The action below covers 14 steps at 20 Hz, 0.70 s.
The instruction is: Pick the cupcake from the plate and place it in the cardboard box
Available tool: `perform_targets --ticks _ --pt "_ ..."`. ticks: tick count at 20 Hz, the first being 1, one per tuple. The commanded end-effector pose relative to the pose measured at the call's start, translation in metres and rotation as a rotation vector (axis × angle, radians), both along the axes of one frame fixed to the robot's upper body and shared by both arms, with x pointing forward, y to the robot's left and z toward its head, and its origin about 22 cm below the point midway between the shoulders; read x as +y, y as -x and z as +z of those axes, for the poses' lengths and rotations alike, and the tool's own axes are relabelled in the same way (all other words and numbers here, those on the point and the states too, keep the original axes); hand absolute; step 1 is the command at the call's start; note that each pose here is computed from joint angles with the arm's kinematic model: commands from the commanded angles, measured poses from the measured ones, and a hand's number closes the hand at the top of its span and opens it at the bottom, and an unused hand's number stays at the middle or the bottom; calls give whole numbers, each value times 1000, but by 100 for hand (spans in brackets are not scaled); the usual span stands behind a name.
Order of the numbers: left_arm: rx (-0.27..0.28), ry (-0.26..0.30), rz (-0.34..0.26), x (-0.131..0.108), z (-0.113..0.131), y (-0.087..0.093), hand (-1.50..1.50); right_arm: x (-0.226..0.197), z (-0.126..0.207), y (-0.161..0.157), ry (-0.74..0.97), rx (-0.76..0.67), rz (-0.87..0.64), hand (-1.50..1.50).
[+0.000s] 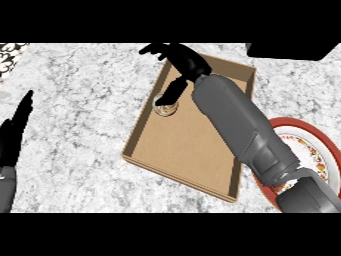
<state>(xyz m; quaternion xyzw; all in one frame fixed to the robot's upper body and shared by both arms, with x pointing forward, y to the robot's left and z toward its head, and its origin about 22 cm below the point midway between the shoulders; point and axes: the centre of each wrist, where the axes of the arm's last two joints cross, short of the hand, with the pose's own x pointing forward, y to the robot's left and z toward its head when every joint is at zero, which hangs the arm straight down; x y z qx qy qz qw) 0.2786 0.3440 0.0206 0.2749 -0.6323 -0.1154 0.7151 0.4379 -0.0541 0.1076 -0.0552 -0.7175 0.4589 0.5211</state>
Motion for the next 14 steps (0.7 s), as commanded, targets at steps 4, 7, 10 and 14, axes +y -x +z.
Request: perform_targets --ticks 4,7,10,14 --pt "5 6 -1 -10 -13 9 0 -6 -8 -1 -219 -63 -32 -150" --pt "-3 -5 26 5 -1 1 0 -8 20 -11 -365 -47 -56 -150" --pt "-7 -10 25 1 8 5 0 -23 26 -17 -461 -18 -96 -150" --pt "-8 -16 26 -2 2 1 0 -83 19 -29 -512 -7 -92 -150"
